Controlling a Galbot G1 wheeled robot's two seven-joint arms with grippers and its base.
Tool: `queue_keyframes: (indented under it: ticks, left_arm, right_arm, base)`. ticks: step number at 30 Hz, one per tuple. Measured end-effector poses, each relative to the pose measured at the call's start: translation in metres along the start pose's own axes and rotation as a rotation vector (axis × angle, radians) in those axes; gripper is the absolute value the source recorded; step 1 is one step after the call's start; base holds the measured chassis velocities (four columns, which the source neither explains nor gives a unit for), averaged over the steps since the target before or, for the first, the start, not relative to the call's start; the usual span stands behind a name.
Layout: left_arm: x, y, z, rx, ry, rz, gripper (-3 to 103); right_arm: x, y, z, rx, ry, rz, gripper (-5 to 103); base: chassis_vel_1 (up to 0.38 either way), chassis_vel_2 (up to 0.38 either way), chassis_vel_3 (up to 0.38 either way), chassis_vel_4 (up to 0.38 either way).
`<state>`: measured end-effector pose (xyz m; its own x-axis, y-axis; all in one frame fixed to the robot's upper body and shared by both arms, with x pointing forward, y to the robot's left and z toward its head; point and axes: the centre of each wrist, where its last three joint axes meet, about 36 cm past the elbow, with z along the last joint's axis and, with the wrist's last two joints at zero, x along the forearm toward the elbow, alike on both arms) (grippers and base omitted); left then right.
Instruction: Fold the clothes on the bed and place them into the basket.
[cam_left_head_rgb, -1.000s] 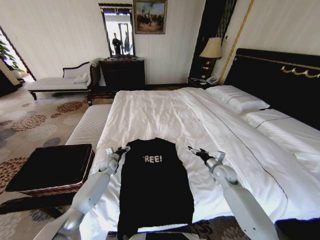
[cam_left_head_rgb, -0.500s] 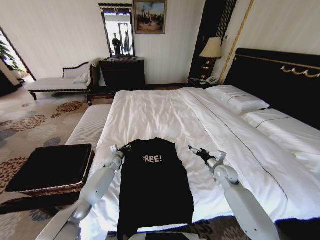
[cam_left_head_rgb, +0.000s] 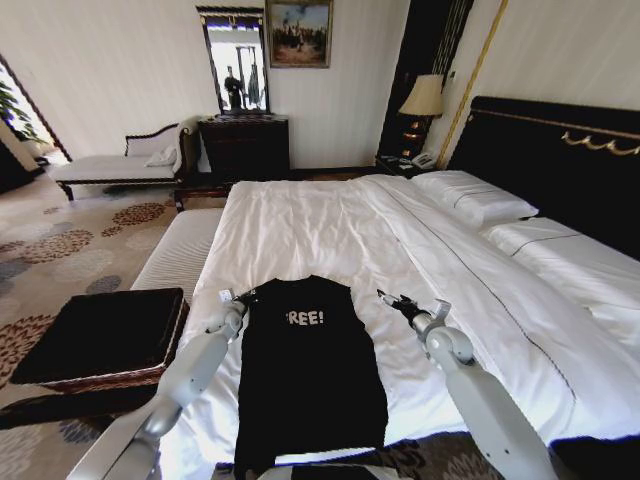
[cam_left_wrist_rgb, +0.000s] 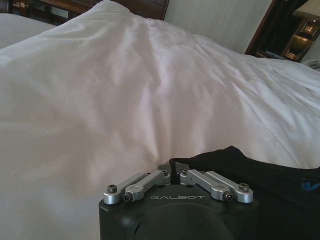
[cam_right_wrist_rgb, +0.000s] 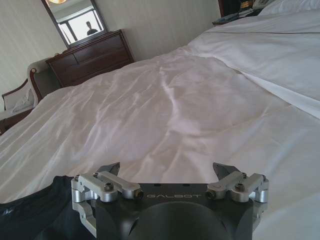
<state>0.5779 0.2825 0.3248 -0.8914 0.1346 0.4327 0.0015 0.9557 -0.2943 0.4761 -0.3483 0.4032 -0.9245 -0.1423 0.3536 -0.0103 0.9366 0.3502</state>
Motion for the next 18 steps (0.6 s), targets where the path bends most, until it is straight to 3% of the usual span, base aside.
queue_keyframes:
  ticks: [6, 9, 15, 18]
  left_arm:
    - [0.006, -0.001, -0.008, -0.032, -0.018, 0.014, 2]
    - [0.012, -0.004, -0.009, -0.047, -0.029, 0.025, 2]
    - [0.020, -0.010, -0.009, -0.066, -0.042, 0.044, 2]
    - [0.020, -0.011, -0.010, -0.067, -0.045, 0.046, 2]
  right_arm:
    - [-0.023, 0.011, -0.014, -0.056, 0.039, -0.074, 100]
    - [-0.064, 0.023, -0.015, -0.075, 0.109, -0.126, 100]
    - [-0.125, 0.051, 0.006, -0.105, 0.180, -0.140, 100]
    - [-0.133, 0.054, 0.014, -0.114, 0.193, -0.130, 100]
  base:
    - [0.000, 0.000, 0.000, 0.000]
    - [0.000, 0.000, 0.000, 0.000]
    - [0.000, 0.000, 0.000, 0.000]
    - [0.000, 0.000, 0.000, 0.000]
